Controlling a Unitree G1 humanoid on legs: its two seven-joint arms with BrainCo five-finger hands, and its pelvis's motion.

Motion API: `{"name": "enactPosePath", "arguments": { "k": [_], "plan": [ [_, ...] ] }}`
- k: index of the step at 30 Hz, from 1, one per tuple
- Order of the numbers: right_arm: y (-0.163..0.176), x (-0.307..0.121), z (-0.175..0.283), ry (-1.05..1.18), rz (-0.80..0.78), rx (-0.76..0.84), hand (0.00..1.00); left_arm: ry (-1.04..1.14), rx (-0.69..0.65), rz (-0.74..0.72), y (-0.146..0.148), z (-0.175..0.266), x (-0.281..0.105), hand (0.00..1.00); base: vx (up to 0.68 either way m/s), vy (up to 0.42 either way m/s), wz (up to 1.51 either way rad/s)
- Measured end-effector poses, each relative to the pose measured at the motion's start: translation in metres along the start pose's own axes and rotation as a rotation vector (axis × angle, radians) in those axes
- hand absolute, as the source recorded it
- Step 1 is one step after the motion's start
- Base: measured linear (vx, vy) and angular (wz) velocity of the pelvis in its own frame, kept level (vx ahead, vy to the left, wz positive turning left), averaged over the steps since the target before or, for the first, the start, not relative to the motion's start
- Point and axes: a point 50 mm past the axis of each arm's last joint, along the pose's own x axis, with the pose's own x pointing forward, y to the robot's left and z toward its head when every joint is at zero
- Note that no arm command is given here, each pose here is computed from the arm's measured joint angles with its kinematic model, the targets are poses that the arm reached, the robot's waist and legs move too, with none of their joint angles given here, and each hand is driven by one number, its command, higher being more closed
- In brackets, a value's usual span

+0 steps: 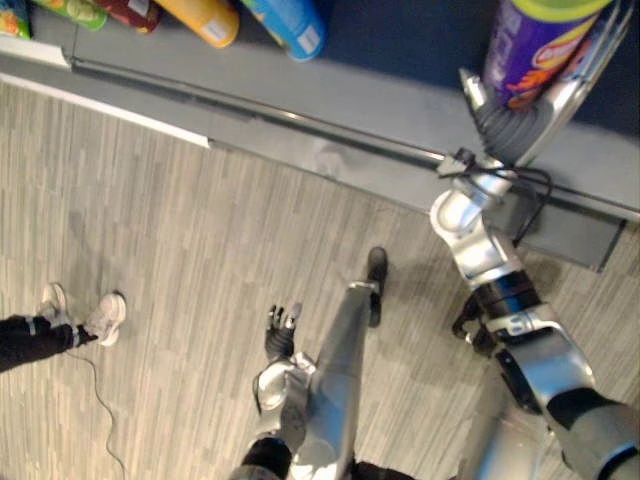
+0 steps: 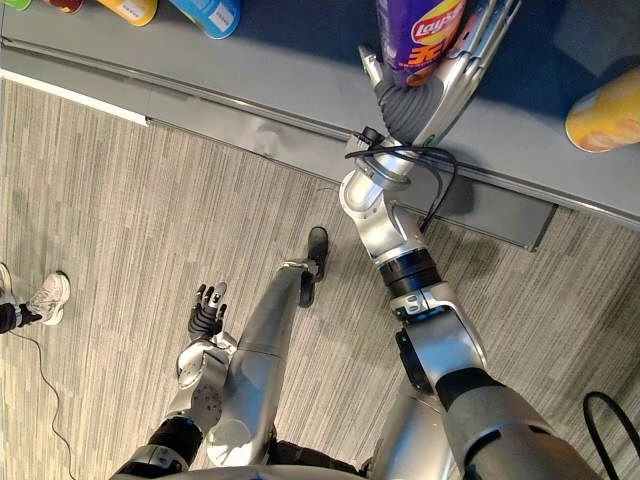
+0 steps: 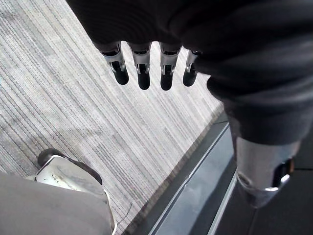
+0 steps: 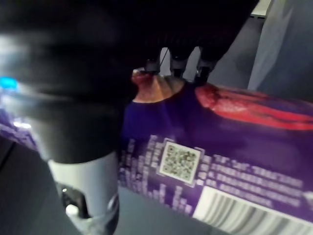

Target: Put the gum and the chips on the shelf.

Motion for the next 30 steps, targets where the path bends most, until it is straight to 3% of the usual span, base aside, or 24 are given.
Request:
{"name": "enactPosePath", "arguments": {
  "k": [9,20,24,30],
  "plan": [
    [0.013,-0.03,-0.005,0.027,0.14,-0.005,0.0,0.047,0.068,0.052,0.012,-0.01,-0.001,0.0,0.04,-0.039,-0.12],
    [0.021,-0.087,-0.026,0.108,0.466,-0.028,0.0,0.231,0.142,0.093,0.047,-0.028,-0.002,0.0,0.06,-0.037,-0.09],
    [0.007,-0.126,-0.045,0.24,0.601,-0.063,0.0,0.322,0.205,0.106,0.062,-0.03,0.001,0.0,0.04,-0.034,-0.16],
    [-0.016,-0.161,-0.059,0.44,0.637,-0.065,0.0,0.416,0.334,0.162,0.079,-0.036,-0.003,0.0,0.07,0.006,-0.17]
  ]
}}
